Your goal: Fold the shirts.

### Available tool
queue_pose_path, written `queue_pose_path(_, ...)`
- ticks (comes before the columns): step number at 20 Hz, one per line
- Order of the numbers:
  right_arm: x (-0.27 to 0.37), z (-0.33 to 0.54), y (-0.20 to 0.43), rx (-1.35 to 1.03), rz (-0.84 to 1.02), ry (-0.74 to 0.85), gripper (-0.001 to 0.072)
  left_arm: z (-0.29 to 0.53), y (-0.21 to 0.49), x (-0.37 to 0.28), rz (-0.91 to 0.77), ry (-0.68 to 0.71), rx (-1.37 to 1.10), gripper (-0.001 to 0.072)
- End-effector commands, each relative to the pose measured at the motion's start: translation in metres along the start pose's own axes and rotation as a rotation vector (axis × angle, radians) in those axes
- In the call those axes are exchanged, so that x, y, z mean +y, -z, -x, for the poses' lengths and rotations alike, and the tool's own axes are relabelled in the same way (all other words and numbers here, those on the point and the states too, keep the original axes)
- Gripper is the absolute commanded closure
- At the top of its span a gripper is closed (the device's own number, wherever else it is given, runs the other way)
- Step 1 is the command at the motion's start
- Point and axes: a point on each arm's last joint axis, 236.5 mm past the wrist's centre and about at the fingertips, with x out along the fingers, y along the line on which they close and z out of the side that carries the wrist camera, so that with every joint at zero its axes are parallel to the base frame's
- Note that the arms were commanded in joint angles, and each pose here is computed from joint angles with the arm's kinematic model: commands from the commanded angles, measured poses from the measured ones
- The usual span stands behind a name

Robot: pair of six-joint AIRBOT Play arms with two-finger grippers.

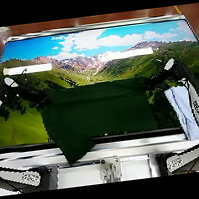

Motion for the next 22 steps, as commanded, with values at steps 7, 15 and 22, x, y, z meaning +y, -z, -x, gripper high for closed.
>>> queue_pose_path(7,-0.005,-0.005,0.011,0.05,-0.034,0.013,0.0652,-0.002,0.001,0.015,0.043,-0.022,0.018,0.0663)
queue_pose_path(15,-0.014,-0.005,0.003,0.016,-0.017,0.053,0.0651,0.0,-0.007,0.02,0.032,-0.022,-0.015,0.0663)
queue_pose_path(22,0.006,0.035,0.012,0.016,0.097,-0.025,0.0243,0.032,0.023,0.021,0.033,-0.001,0.124,0.0257)
